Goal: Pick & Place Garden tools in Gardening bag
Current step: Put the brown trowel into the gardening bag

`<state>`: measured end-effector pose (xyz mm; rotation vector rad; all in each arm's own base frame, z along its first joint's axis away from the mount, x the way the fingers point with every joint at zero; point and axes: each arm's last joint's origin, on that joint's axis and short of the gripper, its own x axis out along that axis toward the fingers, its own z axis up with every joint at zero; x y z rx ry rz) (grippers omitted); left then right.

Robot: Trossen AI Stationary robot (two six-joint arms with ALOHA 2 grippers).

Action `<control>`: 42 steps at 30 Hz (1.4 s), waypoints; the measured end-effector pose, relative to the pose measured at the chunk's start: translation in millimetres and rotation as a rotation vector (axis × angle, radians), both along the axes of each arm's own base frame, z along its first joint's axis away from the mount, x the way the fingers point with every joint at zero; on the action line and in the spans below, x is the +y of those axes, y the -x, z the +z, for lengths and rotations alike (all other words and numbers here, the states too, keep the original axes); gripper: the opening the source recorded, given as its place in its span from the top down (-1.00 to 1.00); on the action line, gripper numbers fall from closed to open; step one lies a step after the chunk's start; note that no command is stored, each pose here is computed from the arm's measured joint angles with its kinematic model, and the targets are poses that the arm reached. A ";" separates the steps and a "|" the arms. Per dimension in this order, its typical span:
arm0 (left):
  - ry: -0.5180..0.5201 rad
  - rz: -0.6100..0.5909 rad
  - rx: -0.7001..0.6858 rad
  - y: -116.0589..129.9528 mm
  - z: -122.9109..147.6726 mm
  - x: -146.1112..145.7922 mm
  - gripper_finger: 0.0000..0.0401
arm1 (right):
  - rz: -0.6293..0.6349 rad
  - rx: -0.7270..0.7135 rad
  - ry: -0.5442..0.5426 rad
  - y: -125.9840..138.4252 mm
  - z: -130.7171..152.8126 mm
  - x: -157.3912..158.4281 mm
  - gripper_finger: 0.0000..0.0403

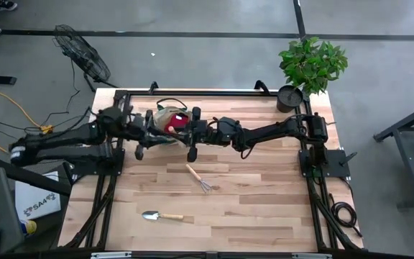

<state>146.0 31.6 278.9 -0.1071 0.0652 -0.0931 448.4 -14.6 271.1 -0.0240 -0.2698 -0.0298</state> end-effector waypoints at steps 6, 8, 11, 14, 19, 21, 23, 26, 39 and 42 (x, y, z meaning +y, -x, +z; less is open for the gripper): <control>-0.045 0.101 0.054 -15.4 -8.2 -7.2 0.41 | 0.000 0.020 -0.001 -0.5 -2.0 0.0 0.69; -0.043 0.140 0.066 -17.9 -9.7 -7.5 0.33 | 0.003 0.020 0.000 -0.6 -2.0 0.3 0.69; -0.042 0.165 0.074 -19.3 -10.8 -8.2 0.15 | 0.001 0.043 -0.001 0.1 -1.4 0.8 0.69; -0.038 0.134 0.054 -19.5 -9.0 -9.2 -0.05 | 0.003 0.041 0.000 1.3 1.4 0.7 0.69; -0.012 0.076 -0.028 -20.2 -1.0 -10.8 -0.30 | 0.007 0.036 -0.012 1.6 2.3 -0.8 0.69; -0.009 0.077 -0.018 -22.6 -2.8 -10.4 -0.33 | 0.028 0.036 -0.008 1.7 2.3 -0.3 0.69; 0.010 0.085 0.010 -26.6 -6.7 -9.5 -0.34 | 0.048 0.026 0.002 1.9 3.3 0.3 0.69; 0.027 0.078 0.026 -36.5 -11.9 -8.2 -0.34 | 0.051 0.010 0.005 2.3 4.8 0.0 0.69; 0.046 0.052 0.013 -57.7 -20.5 -5.7 -0.34 | 0.066 0.045 0.010 1.5 1.3 -2.7 0.69; 0.047 0.052 -0.013 -54.4 -16.1 -6.3 -0.34 | 0.065 0.057 0.009 1.3 0.1 -2.9 0.69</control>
